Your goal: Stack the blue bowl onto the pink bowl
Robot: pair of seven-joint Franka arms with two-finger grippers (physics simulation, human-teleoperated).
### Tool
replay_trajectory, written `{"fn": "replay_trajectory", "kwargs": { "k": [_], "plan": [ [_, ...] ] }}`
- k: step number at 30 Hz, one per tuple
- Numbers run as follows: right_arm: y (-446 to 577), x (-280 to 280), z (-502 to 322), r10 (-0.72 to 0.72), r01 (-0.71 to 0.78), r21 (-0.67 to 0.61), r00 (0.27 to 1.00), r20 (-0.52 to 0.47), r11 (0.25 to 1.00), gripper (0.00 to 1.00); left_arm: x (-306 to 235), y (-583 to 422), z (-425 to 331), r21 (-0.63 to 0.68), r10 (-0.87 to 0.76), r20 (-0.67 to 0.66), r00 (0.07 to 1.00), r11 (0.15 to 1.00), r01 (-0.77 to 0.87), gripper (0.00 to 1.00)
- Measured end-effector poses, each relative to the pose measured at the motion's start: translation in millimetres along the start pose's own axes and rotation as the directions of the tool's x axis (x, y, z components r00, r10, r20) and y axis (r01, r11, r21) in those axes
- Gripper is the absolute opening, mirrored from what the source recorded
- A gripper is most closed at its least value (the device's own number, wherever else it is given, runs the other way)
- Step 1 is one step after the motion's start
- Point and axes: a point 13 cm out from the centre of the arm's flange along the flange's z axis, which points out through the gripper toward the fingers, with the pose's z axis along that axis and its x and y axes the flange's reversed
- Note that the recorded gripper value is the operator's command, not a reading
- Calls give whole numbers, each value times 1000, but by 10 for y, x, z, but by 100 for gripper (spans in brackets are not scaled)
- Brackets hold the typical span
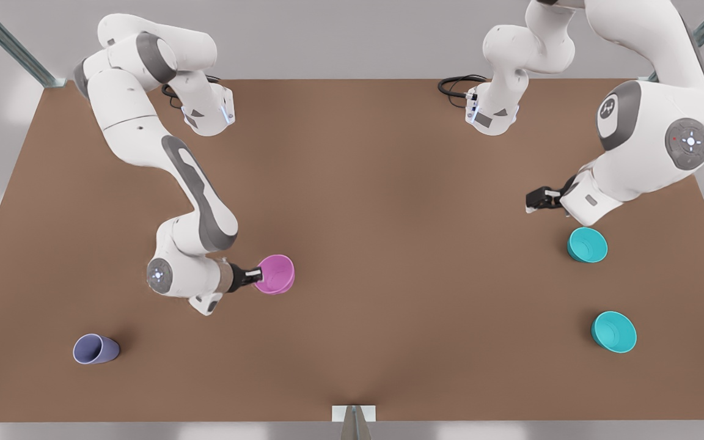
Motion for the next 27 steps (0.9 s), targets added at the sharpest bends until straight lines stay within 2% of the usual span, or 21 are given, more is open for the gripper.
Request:
{"fn": "replay_trajectory", "kwargs": {
  "k": [5, 13, 15, 22, 25, 27],
  "plan": [
    [1276, -502, 753, -39, 41, -39, 998, 40, 998, 21, 12, 117, -45, -6, -22, 7, 1000, 1000, 22, 100],
    [1758, -463, 1708, 122, -120, -48, 992, 31, 992, 21, 9, 219, -20, -9, -42, 0, 999, 999, 42, 100],
    [1745, -498, 1715, 165, -163, -47, 985, 43, 985, 100, 14, 212, -28, -9, -41, 2, 999, 999, 41, 100],
    [1719, -589, 1453, 280, -277, -45, 958, 68, 960, 100, -22, 322, 4, -10, -59, 2, 998, 998, 59, 100],
    [1203, -816, 482, 378, -373, -65, 921, 97, 925, 100, -78, 1183, 669, 6, -191, -76, 979, 981, 192, 100],
    [196, -858, -435, 485, -481, -58, 869, 97, 875, 100, -91, 2115, 1104, 64, -324, -108, 940, 941, 332, 100]
  ]
}}
